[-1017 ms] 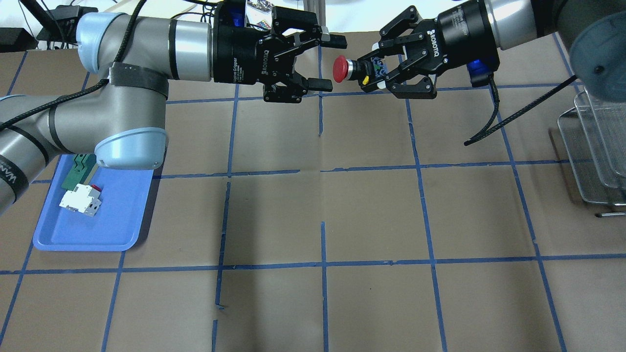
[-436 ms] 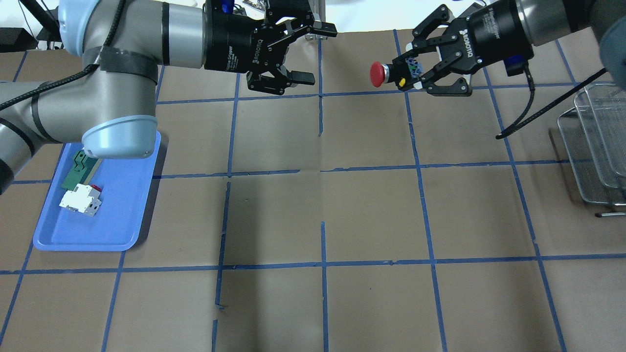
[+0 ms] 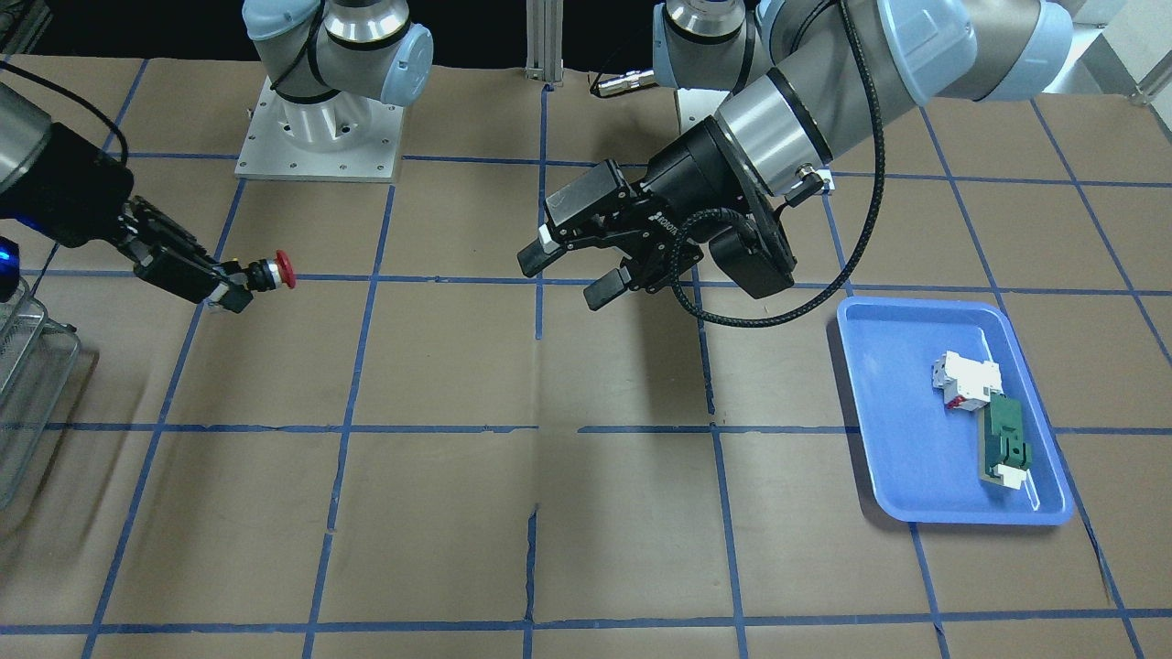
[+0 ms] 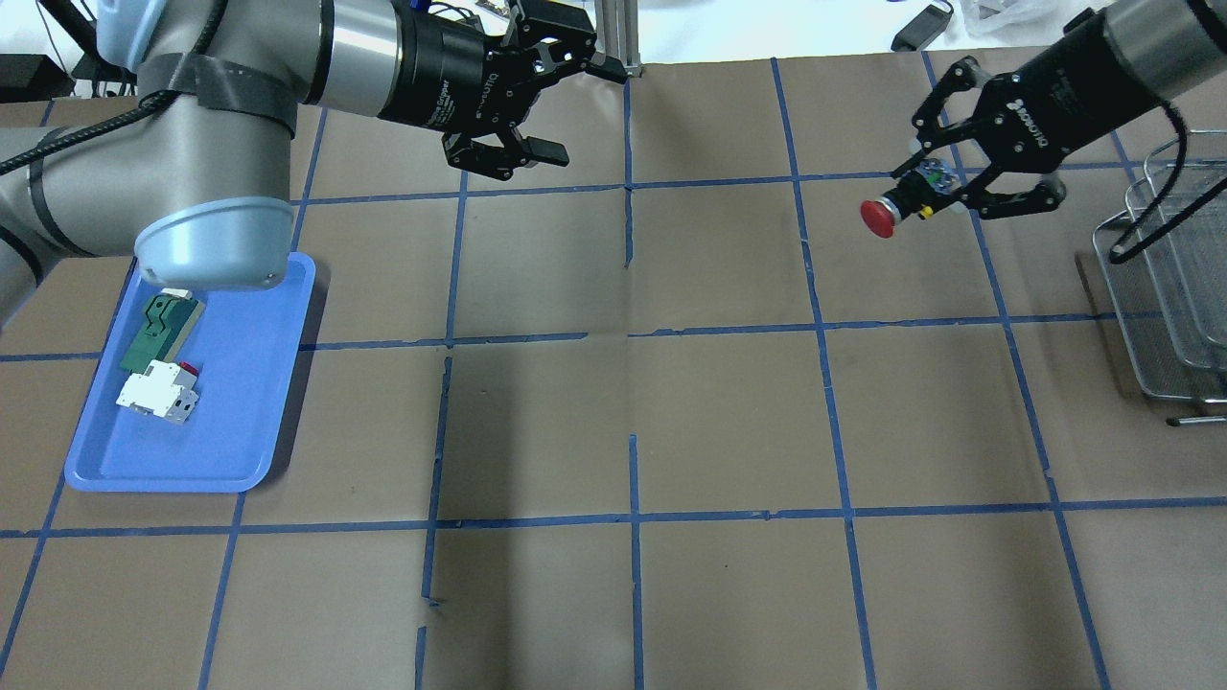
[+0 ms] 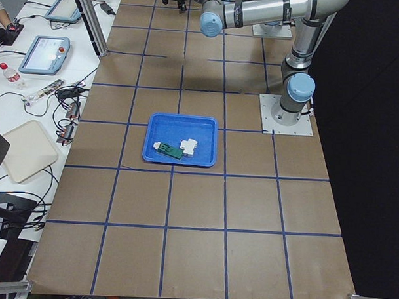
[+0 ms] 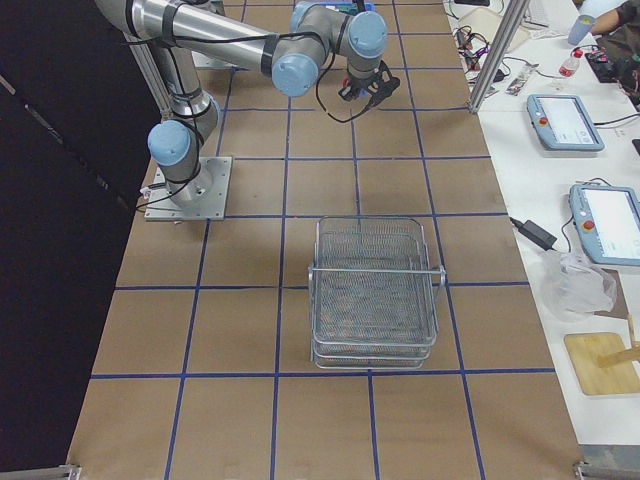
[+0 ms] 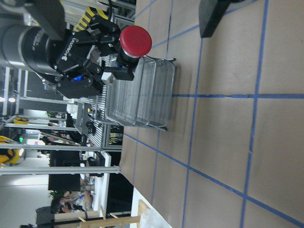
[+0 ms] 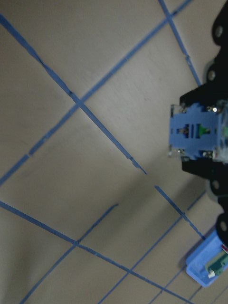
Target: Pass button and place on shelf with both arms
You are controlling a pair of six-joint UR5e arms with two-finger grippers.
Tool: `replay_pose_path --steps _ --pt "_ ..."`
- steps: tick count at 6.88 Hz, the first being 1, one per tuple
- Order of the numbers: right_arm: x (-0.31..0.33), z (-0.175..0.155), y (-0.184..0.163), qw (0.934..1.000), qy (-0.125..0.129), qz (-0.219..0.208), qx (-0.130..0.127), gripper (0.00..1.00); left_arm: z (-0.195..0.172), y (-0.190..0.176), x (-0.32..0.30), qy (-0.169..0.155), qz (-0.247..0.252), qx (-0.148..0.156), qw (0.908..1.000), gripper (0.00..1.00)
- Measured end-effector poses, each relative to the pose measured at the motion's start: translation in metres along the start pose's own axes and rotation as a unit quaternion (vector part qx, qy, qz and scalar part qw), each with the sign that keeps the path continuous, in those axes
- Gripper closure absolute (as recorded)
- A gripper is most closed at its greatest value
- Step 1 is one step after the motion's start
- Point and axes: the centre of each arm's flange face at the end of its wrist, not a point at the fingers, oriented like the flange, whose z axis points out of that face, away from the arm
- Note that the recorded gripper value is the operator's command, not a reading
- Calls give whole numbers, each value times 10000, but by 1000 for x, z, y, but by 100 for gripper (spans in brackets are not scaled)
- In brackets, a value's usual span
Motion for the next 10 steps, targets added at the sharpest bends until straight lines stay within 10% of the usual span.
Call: replay_pose_path --steps 3,5,7,10 --pt "95 -54 -82 9988 212 -404 -166 100 -38 -12 10 -1727 600 -93 9831 0" --pt "118 -79 -138 9903 960 -973 -259 100 -71 5 7 -2679 1322 -642 9522 0" --pt "131 -92 -177 9658 1791 -1840 -352 100 -94 14 -9 -3294 1925 -1012 9188 0" --pt "144 -86 -215 9281 2362 -2865 -276 100 -113 -3 -37 -3549 1853 -1053 9103 0"
